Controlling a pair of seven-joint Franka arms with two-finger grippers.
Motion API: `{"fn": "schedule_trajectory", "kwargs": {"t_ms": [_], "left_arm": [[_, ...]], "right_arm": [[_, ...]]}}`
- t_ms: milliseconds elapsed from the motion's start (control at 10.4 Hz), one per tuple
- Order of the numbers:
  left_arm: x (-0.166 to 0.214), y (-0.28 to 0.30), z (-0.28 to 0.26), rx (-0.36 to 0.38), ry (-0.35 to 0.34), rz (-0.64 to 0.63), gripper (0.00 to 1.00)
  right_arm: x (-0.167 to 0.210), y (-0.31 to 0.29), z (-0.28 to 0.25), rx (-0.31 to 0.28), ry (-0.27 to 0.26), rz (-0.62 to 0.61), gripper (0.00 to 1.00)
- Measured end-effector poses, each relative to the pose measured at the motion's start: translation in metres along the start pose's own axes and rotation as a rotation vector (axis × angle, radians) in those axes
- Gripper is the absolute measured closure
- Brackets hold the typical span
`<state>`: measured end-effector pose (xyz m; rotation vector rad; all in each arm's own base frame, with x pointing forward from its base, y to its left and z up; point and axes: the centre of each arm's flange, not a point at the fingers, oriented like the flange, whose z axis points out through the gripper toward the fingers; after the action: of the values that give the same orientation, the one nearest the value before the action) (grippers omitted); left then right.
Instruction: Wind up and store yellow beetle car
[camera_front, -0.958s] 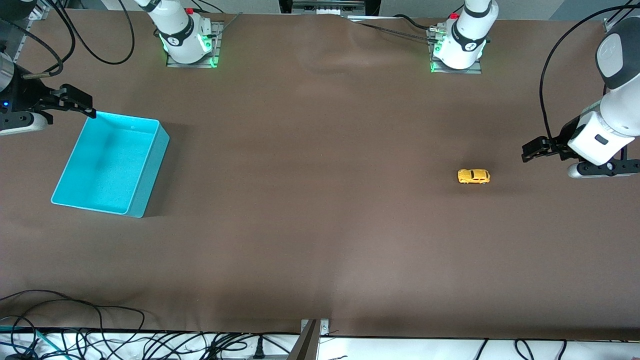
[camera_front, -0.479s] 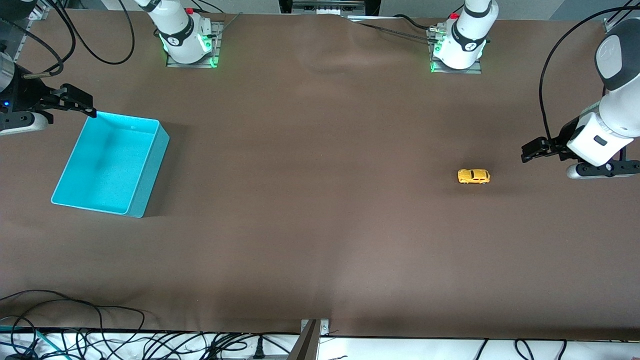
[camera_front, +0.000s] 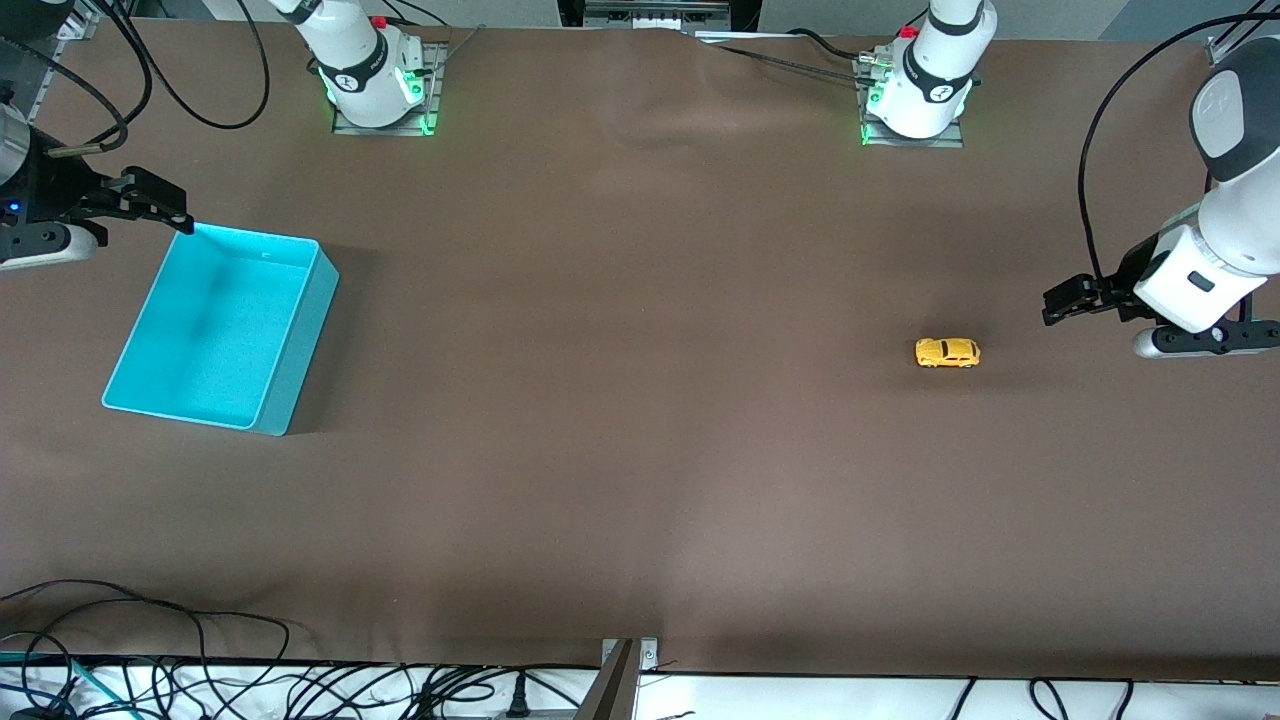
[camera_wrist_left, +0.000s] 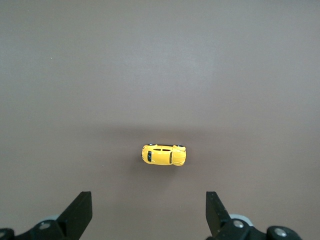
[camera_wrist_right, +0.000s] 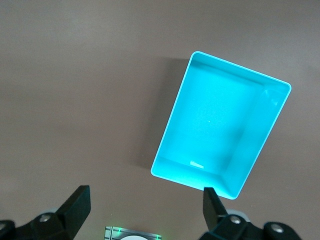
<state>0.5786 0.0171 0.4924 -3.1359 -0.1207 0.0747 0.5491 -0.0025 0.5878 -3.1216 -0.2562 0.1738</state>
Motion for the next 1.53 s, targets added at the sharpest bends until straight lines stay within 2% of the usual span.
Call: {"fn": "schedule_trajectory", "kwargs": {"t_ms": [1246,1533], "left_arm": [[0.0,-0.0001,0.0,0.0,0.0,-0.002,0.0],[-0.0009,-0.0019,0.0039,0.002,-0.018,-0.104,0.0]], "right_arm": [[-0.0005,-0.0001,0.0004,0.001,-0.005,0.0,0.0],[-0.0003,-0.0001,0.0007,0.001,-0.005,0.0,0.0]]}}
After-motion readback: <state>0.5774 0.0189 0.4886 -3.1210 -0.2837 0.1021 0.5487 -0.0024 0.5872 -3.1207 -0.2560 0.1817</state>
